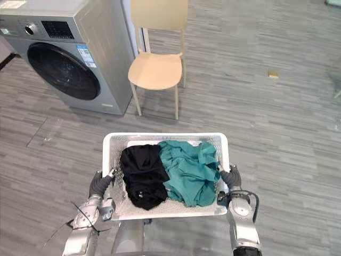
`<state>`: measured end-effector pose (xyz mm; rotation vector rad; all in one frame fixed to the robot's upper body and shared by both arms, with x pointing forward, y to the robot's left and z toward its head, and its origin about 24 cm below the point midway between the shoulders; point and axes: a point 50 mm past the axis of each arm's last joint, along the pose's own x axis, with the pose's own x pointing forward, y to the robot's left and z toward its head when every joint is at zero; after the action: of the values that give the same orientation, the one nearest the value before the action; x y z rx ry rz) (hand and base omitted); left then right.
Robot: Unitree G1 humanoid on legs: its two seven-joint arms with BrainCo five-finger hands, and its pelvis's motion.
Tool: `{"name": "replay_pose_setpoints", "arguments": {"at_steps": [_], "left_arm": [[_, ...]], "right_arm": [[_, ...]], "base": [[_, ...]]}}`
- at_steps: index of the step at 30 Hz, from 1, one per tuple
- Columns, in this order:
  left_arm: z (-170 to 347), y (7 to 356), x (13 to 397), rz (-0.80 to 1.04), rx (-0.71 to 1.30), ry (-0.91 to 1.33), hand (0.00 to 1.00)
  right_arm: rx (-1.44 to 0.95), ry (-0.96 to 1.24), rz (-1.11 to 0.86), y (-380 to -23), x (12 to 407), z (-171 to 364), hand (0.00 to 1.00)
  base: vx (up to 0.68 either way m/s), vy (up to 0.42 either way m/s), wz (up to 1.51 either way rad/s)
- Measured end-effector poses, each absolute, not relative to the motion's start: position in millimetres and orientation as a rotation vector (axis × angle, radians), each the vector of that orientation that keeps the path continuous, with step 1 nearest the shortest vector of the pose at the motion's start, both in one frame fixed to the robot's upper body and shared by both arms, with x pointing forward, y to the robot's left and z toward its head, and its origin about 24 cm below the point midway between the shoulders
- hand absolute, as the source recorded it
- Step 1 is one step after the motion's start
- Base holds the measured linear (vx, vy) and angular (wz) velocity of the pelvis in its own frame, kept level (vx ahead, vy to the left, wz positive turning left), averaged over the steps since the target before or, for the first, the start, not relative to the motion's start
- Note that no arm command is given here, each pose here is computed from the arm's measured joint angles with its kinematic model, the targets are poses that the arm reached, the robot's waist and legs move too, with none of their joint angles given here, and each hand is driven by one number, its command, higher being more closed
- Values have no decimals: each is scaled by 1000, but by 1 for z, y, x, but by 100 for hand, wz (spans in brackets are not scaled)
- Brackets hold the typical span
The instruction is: Pick up the laundry basket with both hands and put the clothes into the washing machine.
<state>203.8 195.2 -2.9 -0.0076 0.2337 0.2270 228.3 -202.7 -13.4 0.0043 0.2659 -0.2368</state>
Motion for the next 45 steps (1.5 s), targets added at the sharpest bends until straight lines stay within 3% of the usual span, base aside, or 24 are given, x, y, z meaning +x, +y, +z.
{"name": "replay_pose_setpoints", "arguments": {"at_steps": [9, 28, 36, 45], "left_arm": [[6, 207, 196, 242, 49, 208, 100], [13, 187, 221, 213, -18, 155, 100], [24, 212, 220, 322, 44, 111, 100], [21, 219, 214, 302, 109, 141, 100]], "right_arm": [[58, 273, -209, -185, 240, -16, 100], [-23, 147, -253, -207, 240, 14, 100], [18, 109, -167, -180, 265, 23, 100], [43, 184, -147, -167, 263, 4, 100]], "base": [[513, 198, -26], [467, -43, -2], [325, 215, 18], [138, 119, -13]]}}
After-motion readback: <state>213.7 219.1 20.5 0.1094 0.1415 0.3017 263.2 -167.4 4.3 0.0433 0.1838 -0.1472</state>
